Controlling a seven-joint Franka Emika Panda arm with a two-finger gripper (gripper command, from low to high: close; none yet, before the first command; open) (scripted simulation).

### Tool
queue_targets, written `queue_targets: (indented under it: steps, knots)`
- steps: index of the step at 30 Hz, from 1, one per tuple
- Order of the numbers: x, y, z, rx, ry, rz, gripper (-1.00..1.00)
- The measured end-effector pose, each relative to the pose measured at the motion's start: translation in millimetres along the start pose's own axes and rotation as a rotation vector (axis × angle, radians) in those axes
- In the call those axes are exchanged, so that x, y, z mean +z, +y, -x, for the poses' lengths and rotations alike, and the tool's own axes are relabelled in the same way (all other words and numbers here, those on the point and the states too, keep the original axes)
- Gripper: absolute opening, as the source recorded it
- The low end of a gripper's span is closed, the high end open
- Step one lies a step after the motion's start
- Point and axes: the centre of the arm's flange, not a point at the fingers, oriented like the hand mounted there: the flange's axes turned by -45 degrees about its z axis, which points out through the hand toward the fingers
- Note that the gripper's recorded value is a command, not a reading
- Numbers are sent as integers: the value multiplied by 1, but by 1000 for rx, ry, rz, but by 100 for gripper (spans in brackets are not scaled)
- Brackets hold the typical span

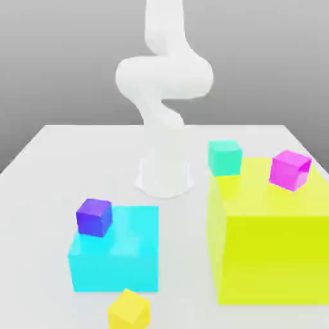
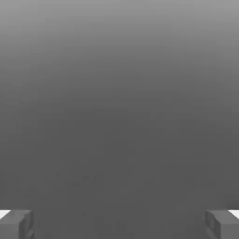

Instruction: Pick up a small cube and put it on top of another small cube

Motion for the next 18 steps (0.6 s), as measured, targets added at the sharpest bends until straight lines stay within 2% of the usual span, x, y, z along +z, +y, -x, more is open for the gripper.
queue_targets:
  steps: [9,18]
  knots:
    - [173,20,30,157,-246,63,0]
    - [321,47,114,317,-483,135,0]
